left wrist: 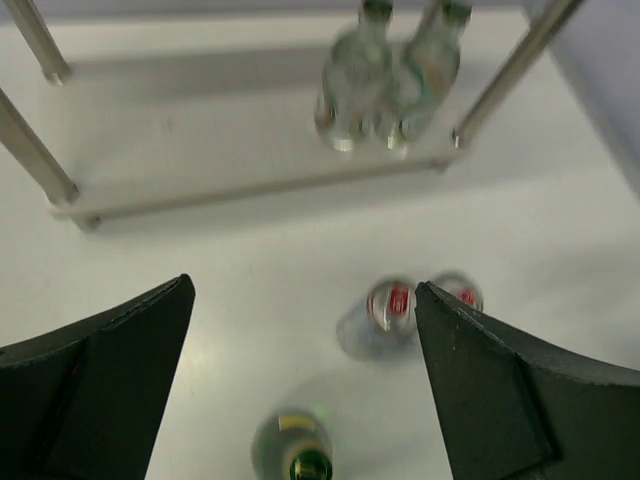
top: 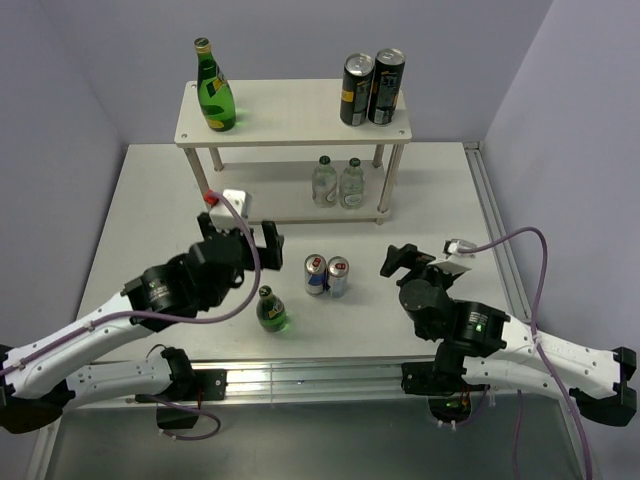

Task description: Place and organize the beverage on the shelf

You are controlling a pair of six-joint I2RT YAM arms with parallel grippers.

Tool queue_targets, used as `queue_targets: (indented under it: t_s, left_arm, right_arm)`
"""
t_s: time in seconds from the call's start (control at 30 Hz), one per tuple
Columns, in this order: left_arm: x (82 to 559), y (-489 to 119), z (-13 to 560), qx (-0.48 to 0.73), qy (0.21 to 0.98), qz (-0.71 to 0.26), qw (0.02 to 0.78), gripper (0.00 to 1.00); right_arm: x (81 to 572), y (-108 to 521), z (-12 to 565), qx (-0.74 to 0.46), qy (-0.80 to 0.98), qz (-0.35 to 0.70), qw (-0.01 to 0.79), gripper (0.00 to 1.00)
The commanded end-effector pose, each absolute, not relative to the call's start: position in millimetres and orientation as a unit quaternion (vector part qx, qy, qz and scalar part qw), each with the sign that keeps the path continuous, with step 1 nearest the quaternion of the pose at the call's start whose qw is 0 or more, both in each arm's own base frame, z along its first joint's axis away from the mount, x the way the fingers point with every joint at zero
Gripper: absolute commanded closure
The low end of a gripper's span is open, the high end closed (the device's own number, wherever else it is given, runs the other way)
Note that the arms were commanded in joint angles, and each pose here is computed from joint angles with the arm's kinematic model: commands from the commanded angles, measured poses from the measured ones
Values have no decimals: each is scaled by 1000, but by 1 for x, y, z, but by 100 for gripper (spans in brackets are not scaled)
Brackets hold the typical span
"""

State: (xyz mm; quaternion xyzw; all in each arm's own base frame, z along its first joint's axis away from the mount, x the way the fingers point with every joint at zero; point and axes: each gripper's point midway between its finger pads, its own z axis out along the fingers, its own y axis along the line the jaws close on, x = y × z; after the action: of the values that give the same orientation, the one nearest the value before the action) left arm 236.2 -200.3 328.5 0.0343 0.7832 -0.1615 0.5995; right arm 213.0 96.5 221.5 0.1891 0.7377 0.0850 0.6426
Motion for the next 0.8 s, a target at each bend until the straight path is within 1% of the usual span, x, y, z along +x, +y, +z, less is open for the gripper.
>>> queue_targets:
  t_s: [0.0,0.03,0.07,0.13,0.3,0.43,0.57,0.77]
  left_arm:
    - [213,-191,293,-14,808,-180,561,1]
    - [206,-191,289,-15,808,-194,557,1]
    - [202,-191,270,-18,817,-193,543,1]
    - [194,-190,250,-22,826,-195,529,1]
    - [179,-194,228,-29,835,-205,510,1]
    - [174,-203,214,-22,843,-197,500,1]
    - [171,-212,195,-19,854,-169,492,1]
    - [175,-198,174,-71,850,-129,505,1]
  right_arm:
    - [210,99,239,191,740,111,635,0]
    - [207,106,242,179,747,131,626,0]
    - [206,110,243,168,751,139,623,0]
    - [200,121,244,131,766,164,607,0]
    - [189,136,230,80,792,185,577,1]
    - [189,133,229,99,791,188,573,1]
    - [190,127,229,112,785,185,580,1]
    - [187,111,226,139,782,178,581,1]
